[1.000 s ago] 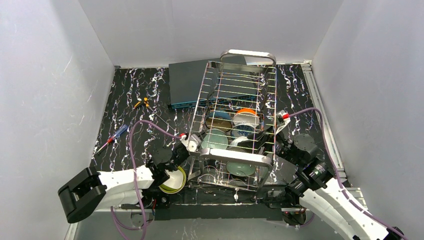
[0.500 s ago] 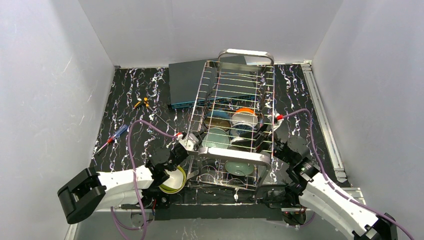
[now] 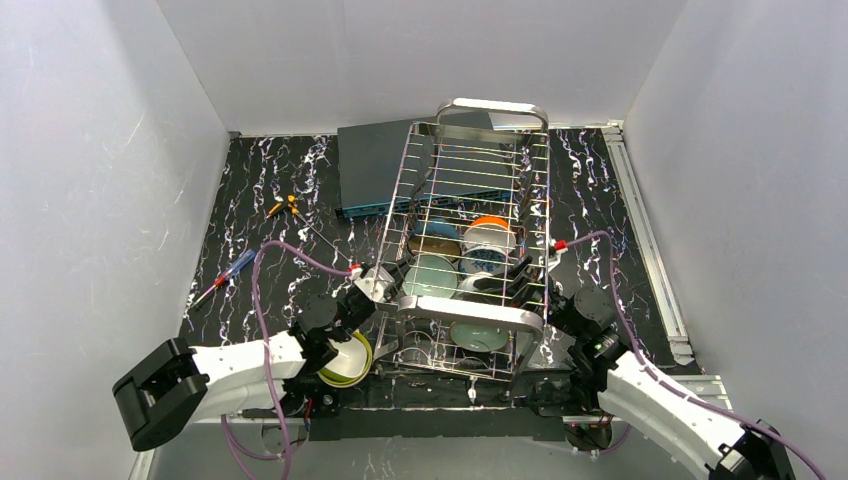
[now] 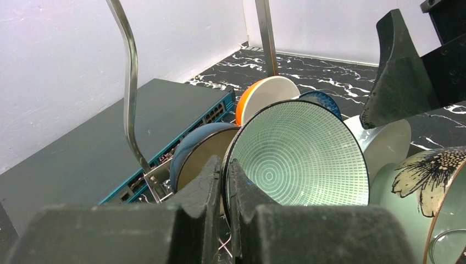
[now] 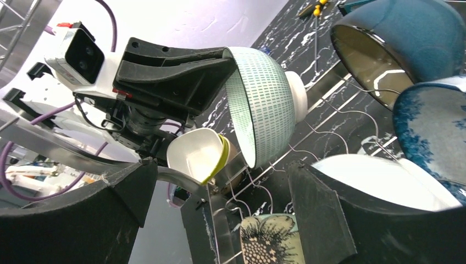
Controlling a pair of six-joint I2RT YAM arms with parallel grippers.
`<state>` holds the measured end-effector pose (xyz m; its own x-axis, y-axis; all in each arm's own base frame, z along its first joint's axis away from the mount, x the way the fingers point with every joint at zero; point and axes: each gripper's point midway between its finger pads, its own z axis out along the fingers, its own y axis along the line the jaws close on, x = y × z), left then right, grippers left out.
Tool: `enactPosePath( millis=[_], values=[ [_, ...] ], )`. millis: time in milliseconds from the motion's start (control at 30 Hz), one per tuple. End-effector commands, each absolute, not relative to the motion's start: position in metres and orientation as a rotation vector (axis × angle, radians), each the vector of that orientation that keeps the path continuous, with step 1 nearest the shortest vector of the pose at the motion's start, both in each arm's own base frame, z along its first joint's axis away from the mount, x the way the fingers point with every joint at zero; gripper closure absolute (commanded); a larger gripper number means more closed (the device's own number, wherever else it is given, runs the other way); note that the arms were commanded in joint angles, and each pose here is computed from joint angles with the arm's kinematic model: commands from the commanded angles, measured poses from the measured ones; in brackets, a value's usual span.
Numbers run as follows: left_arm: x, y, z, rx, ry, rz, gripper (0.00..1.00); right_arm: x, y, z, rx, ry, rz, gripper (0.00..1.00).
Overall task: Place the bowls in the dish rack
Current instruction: Adjust the bowl.
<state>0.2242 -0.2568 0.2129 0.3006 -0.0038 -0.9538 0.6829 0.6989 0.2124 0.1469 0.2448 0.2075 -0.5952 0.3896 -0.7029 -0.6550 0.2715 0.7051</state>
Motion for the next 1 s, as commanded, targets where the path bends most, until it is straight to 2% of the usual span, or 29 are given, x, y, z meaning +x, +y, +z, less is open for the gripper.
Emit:
enactPosePath(
  millis=[0,267,667,967],
  values=[
    [0.220,-0.249,0.255,0.581,1.071,-0.544,1.00,0.141,0.251,0.247,-0.302,1.494,1.574,0.04],
    [0.214,-0.247,0.270,0.560,1.022,-0.582,1.00,0.137,0.259,0.253,-0.321,1.461,1.671,0.05],
    [0.183,-0.264,0.294,0.651,0.903,-0.746,1.00,0.150,0.268,0.253,-0.333,1.456,1.666,0.01],
    [0.181,-0.275,0.298,0.679,0.903,-0.781,1.00,0.151,0.278,0.252,-0.396,1.474,1.690,0.02]
  ],
)
